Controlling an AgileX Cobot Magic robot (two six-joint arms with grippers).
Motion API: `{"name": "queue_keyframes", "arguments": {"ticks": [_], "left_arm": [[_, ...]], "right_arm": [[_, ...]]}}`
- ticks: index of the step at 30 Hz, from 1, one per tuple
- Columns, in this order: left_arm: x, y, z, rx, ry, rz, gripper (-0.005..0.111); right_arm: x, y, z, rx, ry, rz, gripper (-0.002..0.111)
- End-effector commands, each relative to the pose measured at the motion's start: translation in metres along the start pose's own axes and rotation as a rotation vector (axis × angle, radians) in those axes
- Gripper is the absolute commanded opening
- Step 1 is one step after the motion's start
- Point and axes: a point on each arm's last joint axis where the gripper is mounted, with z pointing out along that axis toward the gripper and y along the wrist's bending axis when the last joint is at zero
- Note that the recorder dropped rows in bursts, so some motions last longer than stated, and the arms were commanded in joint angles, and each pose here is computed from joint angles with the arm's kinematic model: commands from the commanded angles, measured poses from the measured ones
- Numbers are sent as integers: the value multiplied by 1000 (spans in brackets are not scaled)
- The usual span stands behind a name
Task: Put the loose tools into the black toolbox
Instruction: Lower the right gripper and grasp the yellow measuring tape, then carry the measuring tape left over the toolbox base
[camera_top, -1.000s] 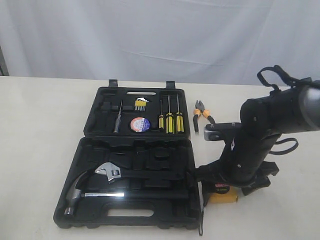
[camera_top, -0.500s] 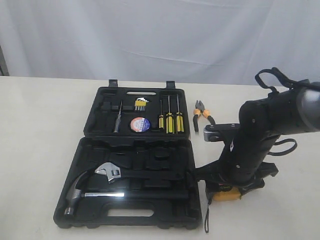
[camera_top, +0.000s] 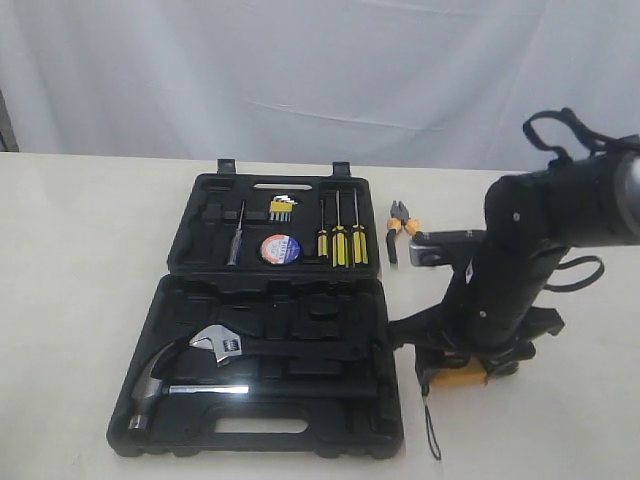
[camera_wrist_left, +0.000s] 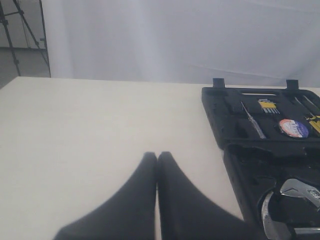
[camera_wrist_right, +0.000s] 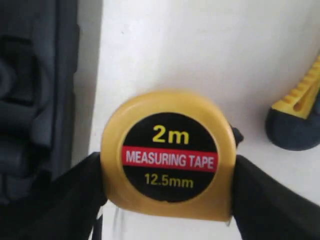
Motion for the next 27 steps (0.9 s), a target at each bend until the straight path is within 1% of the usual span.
{"name": "queue_keyframes", "arguments": {"ticks": [1, 5, 7, 10, 12, 17, 20, 23, 27], "left_arm": [[1, 0, 0, 3, 0, -2, 0], [1, 0, 0, 3, 0, -2, 0], [1, 0, 0, 3, 0, -2, 0], [1, 0, 0, 3, 0, -2, 0], [1, 0, 0, 3, 0, -2, 0], [1, 0, 0, 3, 0, -2, 0], [1, 0, 0, 3, 0, -2, 0], [1, 0, 0, 3, 0, -2, 0], [1, 0, 0, 3, 0, -2, 0]], "right_arm": [[-6, 4, -50, -22, -55, -2, 14], [-13, 19, -94, -149, -78, 55, 14], [-18, 32, -112, -183, -96, 28, 14], [-28, 59, -131, -217, -153, -27, 14], [-33, 84, -137, -243, -176, -64, 14], [-48, 140, -117, -262, -160, -66, 14], [-60, 167, -102, -234, -221, -56, 14], [-67, 194, -77, -178, -281, -52, 14], [-72, 228, -52, -164, -310, -68, 14]]}}
